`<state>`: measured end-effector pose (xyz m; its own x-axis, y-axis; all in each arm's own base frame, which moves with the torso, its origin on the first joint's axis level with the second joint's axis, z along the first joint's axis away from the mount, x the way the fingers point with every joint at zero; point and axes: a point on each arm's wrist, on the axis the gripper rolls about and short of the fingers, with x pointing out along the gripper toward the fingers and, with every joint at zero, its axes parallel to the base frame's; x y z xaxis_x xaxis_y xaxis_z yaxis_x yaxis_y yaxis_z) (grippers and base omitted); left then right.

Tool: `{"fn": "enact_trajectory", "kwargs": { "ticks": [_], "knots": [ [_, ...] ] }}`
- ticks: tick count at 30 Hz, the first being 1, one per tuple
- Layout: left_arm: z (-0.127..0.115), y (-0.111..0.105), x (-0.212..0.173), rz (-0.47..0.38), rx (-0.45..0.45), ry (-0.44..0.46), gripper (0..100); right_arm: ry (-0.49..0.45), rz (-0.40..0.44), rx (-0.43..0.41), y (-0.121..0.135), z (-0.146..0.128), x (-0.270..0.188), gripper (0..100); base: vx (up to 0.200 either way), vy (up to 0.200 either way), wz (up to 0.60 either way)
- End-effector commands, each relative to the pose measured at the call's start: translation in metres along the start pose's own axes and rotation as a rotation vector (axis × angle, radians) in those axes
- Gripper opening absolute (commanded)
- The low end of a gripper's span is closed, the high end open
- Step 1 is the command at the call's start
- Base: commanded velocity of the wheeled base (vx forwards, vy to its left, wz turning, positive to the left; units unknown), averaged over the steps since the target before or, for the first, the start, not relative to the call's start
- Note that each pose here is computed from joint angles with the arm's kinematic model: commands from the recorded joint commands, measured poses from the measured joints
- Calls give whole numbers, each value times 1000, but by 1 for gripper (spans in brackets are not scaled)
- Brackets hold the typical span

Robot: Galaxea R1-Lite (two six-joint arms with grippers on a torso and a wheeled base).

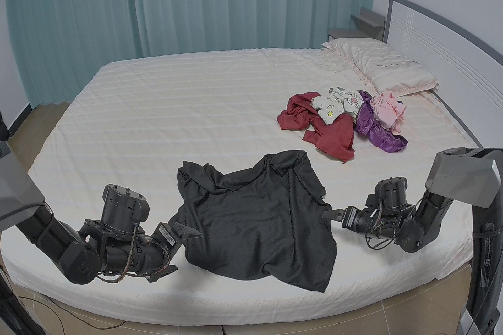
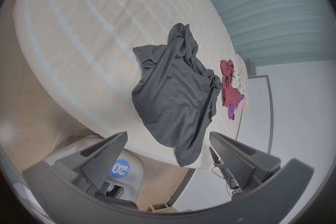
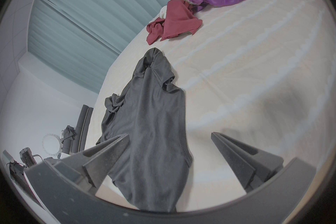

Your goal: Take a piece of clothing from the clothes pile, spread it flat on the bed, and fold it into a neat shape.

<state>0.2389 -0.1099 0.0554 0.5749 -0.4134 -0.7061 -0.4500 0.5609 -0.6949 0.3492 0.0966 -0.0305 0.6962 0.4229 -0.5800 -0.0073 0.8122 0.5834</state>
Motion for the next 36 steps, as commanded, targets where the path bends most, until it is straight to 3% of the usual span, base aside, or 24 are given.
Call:
{"fn": "enact_trajectory", "kwargs": {
  "ticks": [1,3,4,12,17,20,23,33,34,36],
  "knots": [
    [0,0,1,3,-1,1,100,29,-16,-18,-7,-4,28,100,0,0,0],
    [0,0,1,3,-2,1,100,63,-26,-40,-6,-8,41,100,0,0,0],
    [0,0,1,3,-1,1,100,78,-30,-52,-6,-10,45,0,0,0,0],
    [0,0,1,3,-2,1,100,42,-75,-109,0,-2,60,0,0,0,0],
    [0,0,1,3,-1,1,100,-86,-97,-109,4,27,59,0,0,0,0],
    [0,0,2,3,-1,1,100,-232,-76,-112,15,64,51,0,0,0,0],
    [0,1,2,6,-1,0,100,-306,-51,-114,23,87,46,0,0,0,0],
    [3,5,13,44,-8,-29,100,-400,-10,-144,30,115,53,0,0,0,0],
    [4,5,13,40,-7,-32,100,-407,-6,-149,30,118,56,100,0,0,0],
    [3,5,13,39,-6,-31,100,-416,-1,-153,32,120,58,100,0,0,0]
  ]
}}
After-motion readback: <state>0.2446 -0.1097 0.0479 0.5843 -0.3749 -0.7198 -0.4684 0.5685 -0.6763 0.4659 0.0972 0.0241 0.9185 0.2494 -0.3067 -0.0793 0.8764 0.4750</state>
